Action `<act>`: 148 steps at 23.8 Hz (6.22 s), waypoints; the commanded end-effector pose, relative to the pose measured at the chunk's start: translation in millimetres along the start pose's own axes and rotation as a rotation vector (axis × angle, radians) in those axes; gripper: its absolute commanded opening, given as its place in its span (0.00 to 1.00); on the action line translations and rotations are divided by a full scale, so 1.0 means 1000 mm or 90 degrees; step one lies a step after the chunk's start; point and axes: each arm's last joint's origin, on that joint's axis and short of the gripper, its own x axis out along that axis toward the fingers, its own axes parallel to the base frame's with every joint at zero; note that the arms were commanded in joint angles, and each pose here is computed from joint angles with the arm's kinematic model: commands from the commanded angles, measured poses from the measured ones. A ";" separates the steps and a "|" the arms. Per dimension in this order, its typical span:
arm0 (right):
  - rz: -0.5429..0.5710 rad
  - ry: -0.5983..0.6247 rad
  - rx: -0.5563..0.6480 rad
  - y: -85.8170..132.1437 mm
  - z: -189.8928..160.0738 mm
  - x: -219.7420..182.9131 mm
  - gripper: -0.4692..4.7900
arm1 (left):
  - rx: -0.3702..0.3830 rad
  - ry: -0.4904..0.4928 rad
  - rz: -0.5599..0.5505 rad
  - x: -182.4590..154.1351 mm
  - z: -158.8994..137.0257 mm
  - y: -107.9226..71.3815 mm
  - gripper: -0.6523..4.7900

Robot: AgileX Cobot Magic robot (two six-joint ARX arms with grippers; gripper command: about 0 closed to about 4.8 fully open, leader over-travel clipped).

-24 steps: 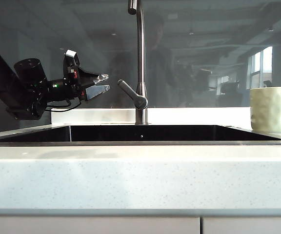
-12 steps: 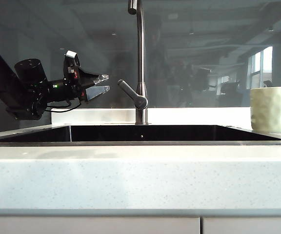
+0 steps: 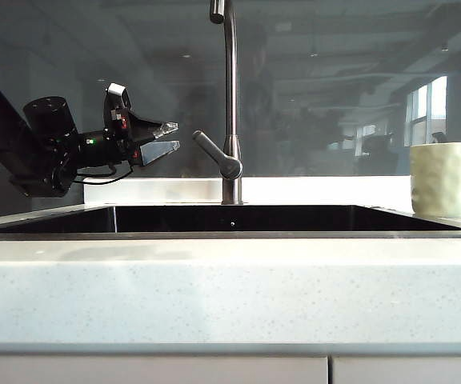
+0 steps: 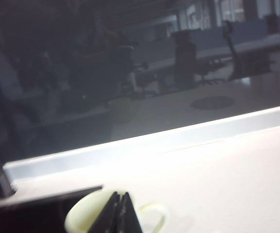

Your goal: Pick up the mug next to the sink, go to the faucet to get some water, pour the water into the sink, and finally put the mug back to its place.

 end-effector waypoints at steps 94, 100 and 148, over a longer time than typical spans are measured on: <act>0.081 0.094 -0.028 0.003 -0.073 -0.053 0.08 | 0.216 -0.020 0.852 -0.093 0.062 -0.445 0.73; 0.081 0.094 -0.028 0.003 -0.073 -0.053 0.08 | 0.204 -0.052 0.887 -0.115 -0.014 -0.463 0.73; 0.080 0.096 -0.028 0.003 -0.074 -0.053 0.08 | 0.243 -0.045 0.885 -0.136 -0.121 -0.430 0.11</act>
